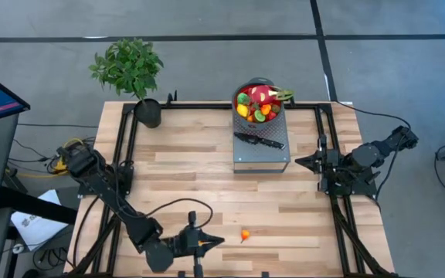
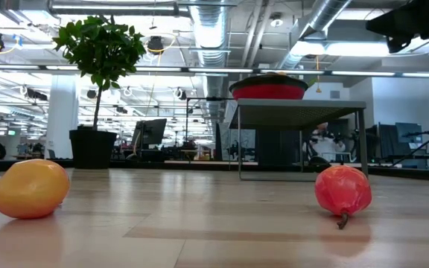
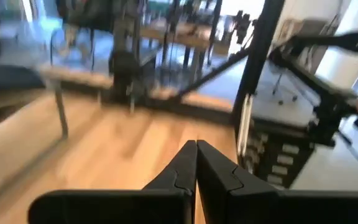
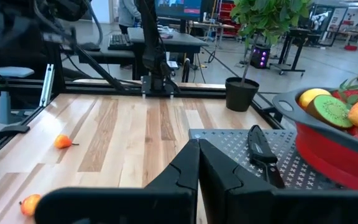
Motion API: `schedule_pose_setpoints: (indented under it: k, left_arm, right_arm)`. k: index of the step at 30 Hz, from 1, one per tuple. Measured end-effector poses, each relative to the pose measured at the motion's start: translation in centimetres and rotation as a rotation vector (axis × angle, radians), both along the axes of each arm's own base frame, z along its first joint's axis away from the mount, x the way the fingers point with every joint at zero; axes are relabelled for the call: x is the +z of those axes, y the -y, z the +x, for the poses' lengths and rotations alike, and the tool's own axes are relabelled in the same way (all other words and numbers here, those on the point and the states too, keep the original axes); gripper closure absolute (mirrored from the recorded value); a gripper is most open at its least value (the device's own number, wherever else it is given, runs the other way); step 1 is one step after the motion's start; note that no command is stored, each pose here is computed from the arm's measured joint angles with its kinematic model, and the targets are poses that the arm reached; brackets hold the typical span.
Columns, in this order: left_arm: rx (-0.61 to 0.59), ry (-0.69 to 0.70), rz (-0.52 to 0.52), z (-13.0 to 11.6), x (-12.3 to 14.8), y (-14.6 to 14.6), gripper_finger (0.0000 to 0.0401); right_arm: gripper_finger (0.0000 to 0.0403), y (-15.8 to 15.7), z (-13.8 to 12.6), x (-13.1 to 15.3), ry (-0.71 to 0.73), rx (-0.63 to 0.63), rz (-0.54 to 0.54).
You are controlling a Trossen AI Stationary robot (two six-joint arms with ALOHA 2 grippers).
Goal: Pick & Place Fruit
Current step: Put the yellow pear into the red colander on the shelf
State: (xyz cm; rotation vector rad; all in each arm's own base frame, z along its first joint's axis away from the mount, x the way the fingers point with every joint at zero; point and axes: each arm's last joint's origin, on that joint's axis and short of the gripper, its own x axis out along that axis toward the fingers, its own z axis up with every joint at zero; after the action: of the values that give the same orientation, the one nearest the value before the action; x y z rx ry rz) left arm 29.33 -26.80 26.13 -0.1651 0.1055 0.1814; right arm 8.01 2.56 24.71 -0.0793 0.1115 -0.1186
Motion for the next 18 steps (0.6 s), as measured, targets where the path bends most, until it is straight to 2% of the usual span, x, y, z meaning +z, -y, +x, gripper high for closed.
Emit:
schedule_pose_setpoints:
  k: [6,11,15,18]
  left_arm:
    - [-0.04,-0.175,-0.189,-0.7,-2.3,-0.1,0.04]
    - [-0.072,-0.396,-0.333,-0.9,-4.1,-1.0,0.0399]
    - [-0.058,-0.591,-0.414,-1.3,-5.4,-2.0,0.0399]
    - [-0.062,-0.661,-0.439,-1.3,-5.7,-2.3,0.0399]
  right_arm:
    - [0.0403,0.0,0.0,0.0,0.002,0.0,0.002]
    - [0.0403,0.0,0.0,0.0,0.005,-0.007,0.016]
    - [0.0403,0.1,0.0,0.0,0.006,-0.04,0.033]
    - [0.0403,0.1,0.0,0.0,0.007,-0.051,0.03]
